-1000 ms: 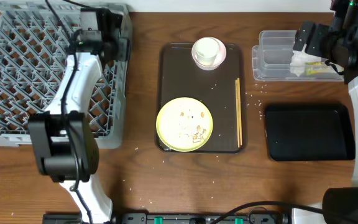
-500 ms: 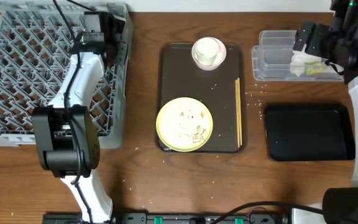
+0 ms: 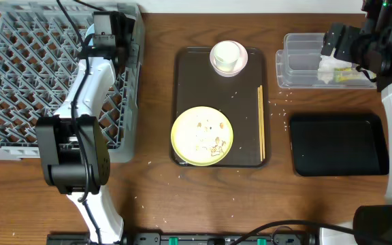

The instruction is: Sort waste into correct bins and load items into the dishwasher

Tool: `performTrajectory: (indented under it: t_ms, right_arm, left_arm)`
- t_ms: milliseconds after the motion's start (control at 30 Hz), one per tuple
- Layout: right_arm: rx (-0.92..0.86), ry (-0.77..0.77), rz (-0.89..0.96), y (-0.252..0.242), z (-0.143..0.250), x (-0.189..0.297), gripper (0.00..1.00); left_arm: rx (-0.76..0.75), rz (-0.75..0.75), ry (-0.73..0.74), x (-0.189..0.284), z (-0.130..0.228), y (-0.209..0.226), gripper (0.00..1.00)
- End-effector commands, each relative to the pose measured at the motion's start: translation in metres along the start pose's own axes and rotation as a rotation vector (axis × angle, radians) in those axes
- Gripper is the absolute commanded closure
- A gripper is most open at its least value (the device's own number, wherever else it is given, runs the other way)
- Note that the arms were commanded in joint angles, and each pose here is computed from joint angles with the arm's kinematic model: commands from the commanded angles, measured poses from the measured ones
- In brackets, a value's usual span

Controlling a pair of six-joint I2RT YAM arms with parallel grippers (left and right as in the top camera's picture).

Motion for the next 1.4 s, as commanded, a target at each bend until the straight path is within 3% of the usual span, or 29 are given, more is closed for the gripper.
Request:
performTrajectory:
  t_ms: [0, 267, 500, 800, 1033, 1133, 1167, 1200, 1367]
  right_arm:
    - [-0.014, -0.003, 0.007, -0.003, -0.002, 0.000, 0.01]
    - [-0.014, -0.003, 0.007, -0.003, -0.002, 0.000, 0.01]
    - [-0.014, -0.004, 0.007, -0.003, -0.002, 0.001, 0.01]
    - [-0.014, -0.004, 0.007, -0.003, -0.002, 0.001, 0.01]
    - [-0.014, -0.003, 0.007, -0.003, -0.002, 0.000, 0.01]
    - [-0.014, -0.003, 0.007, -0.003, -0.002, 0.000, 0.01]
    - [-0.014, -0.004, 0.007, -0.003, -0.002, 0.001, 0.01]
    - [-0.014, -0.004, 0.007, -0.003, -0.002, 0.001, 0.01]
    - [-0.014, -0.003, 0.007, -0.003, -0.002, 0.000, 0.01]
  left_arm:
    - [0.119, -0.037, -0.033, 0.013, -0.010, 0.011, 0.92]
    - [0.264, 0.135, -0.144, 0.049, -0.039, 0.014, 0.92]
    - [0.511, 0.453, -0.206, 0.072, -0.050, 0.056, 0.93]
    - [0.796, 0.519, -0.212, 0.086, -0.035, 0.129, 0.93]
    - [0.873, 0.604, -0.188, 0.085, -0.023, 0.147, 0.92]
    - [0.761, 0.663, -0.208, 0.090, -0.028, 0.133, 0.83]
    - [0.723, 0.670, -0.213, 0.089, -0.029, 0.127, 0.71]
    - [0.699, 0.671, -0.217, 0.089, -0.030, 0.124, 0.65]
    - [0.557, 0.643, -0.233, 0.082, -0.037, 0.099, 0.43]
Point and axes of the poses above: each gripper's point midway between its finger pads, its own x axis back along the fingers, its own y axis along the line the jaws close on, z = x × y, the point moved 3 cm from there along x, back along the fingers, and after that the axes turned 6 degrees about x, right-handed, at the moved point
